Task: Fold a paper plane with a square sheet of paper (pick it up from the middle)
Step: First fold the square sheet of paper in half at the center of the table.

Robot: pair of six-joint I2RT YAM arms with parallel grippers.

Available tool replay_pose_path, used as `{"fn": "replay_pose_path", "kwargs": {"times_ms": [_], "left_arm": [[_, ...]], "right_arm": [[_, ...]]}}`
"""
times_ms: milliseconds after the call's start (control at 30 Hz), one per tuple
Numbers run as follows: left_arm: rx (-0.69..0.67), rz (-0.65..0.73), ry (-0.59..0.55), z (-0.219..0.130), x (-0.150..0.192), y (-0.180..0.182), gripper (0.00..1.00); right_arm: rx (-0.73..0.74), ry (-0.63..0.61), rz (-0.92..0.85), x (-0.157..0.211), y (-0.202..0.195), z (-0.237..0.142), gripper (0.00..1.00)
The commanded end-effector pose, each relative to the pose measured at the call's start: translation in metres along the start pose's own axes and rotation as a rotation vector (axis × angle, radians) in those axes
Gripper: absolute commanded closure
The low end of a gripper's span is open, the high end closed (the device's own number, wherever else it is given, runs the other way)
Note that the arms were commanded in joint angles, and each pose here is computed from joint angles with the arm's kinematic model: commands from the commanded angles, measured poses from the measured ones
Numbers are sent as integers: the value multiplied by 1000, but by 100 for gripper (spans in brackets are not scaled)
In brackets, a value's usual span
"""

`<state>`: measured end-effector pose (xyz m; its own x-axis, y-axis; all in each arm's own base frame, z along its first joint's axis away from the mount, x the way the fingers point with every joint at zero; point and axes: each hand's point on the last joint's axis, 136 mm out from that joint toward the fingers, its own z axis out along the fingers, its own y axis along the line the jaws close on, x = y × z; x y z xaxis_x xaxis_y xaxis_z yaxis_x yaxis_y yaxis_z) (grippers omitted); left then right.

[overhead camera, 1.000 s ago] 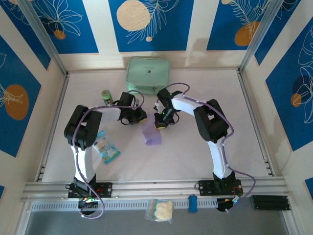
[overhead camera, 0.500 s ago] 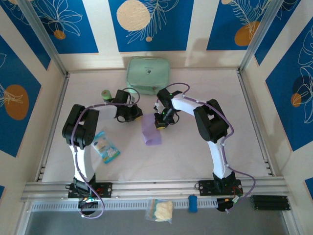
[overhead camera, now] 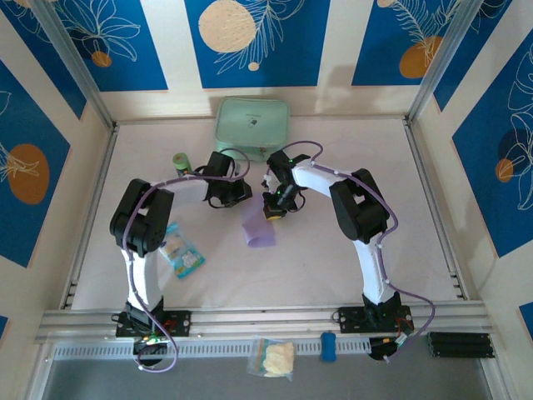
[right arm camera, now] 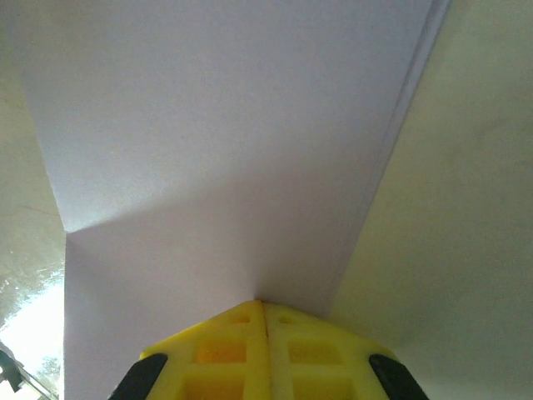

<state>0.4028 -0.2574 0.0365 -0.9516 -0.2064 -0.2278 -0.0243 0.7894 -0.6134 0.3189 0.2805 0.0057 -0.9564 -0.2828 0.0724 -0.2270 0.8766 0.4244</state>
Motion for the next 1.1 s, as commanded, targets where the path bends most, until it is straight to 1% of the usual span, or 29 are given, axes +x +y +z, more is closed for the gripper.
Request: {"fn": "replay_pose_path", "kwargs": {"times_ms": [0, 200, 367, 467, 533, 600, 667, 767, 867, 967, 1067], "left_arm": [[-38, -34, 1, 5, -3, 11, 84], [-130, -37, -5, 11, -8, 38, 84], [-162, -78, -47, 4, -23, 61, 83], [-127, -62, -73, -9, -39, 51, 82], [-78, -39, -84, -18, -45, 32, 80], [1, -43, -89, -27, -46, 11, 80], [68, -65, -79, -34, -37, -5, 79], [98, -96, -49, -38, -12, -14, 80], [107, -110, -6, -38, 20, -21, 81], [90, -122, 46, -36, 49, -19, 83], [68, -118, 97, -31, 69, -15, 85]], "right_arm": [[389, 218, 99, 54, -107, 47, 98], [394, 220, 104, 55, -109, 47, 98], [394, 217, 109, 55, -109, 46, 98], [398, 212, 115, 54, -110, 45, 98], [391, 209, 118, 54, -109, 45, 98], [390, 208, 123, 53, -109, 45, 98], [387, 208, 124, 54, -108, 45, 98], [384, 206, 124, 53, -108, 46, 98], [381, 211, 126, 54, -108, 47, 98], [382, 216, 128, 56, -108, 48, 98], [379, 221, 131, 56, -109, 49, 98]]}}
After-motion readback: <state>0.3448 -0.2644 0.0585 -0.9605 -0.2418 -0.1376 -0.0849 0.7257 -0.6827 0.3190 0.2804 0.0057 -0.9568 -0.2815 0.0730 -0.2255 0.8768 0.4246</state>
